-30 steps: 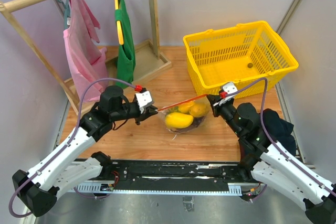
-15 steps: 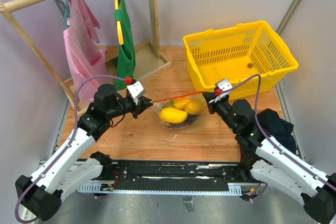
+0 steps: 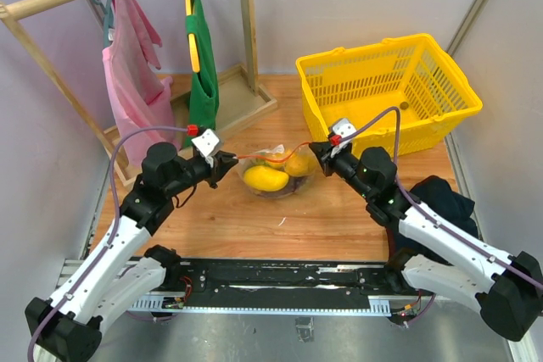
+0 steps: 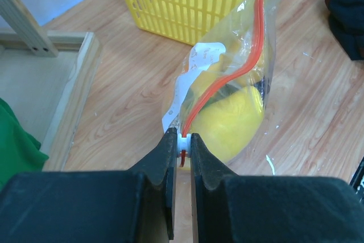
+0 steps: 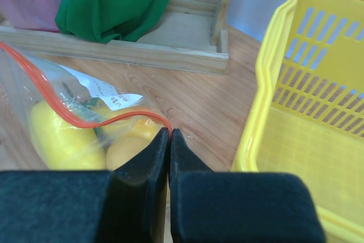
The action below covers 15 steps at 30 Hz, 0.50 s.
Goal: Place the food in the zip-top bag and seal the zipper
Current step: Place the zipper food storage bag at the center of the board.
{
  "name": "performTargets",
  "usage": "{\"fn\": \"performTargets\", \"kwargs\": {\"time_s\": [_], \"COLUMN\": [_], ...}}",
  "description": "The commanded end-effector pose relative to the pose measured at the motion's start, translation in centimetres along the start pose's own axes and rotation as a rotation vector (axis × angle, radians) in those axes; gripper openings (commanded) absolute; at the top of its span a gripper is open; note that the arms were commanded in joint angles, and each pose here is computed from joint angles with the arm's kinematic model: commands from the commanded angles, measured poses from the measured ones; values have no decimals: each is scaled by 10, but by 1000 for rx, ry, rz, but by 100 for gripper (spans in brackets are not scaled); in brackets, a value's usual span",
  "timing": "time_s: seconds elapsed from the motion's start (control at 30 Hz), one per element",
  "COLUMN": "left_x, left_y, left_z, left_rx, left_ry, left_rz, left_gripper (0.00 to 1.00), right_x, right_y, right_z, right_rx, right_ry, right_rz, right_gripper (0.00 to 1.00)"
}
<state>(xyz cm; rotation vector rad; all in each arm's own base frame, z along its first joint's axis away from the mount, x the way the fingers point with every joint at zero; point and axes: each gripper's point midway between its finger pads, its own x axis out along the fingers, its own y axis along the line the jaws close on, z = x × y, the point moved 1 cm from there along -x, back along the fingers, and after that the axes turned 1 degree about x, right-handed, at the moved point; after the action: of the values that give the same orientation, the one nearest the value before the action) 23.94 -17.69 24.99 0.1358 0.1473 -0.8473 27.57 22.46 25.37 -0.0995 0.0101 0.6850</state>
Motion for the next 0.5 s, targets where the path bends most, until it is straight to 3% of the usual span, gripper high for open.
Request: {"fn": "performTargets", "kwargs": {"time_s": [0.0, 0.23, 0.47], "left_x": [-6, -12, -23], "left_y": [1, -25, -50], "left_z": [2, -16, -35], "left_rx": [-10, -177, -338], "left_ry": [-41, -10, 50], "left_rz": [27, -69, -146], "left_gripper": [5, 11, 20], "right_x": [-5, -33, -56], "right_y": [3, 13, 27], "right_z": [10, -30, -40], "right_rx": [-21, 33, 71], "right_ry": [-30, 57, 122], "right_rz": [40, 76, 148], "right_gripper": [5, 9, 28]}}
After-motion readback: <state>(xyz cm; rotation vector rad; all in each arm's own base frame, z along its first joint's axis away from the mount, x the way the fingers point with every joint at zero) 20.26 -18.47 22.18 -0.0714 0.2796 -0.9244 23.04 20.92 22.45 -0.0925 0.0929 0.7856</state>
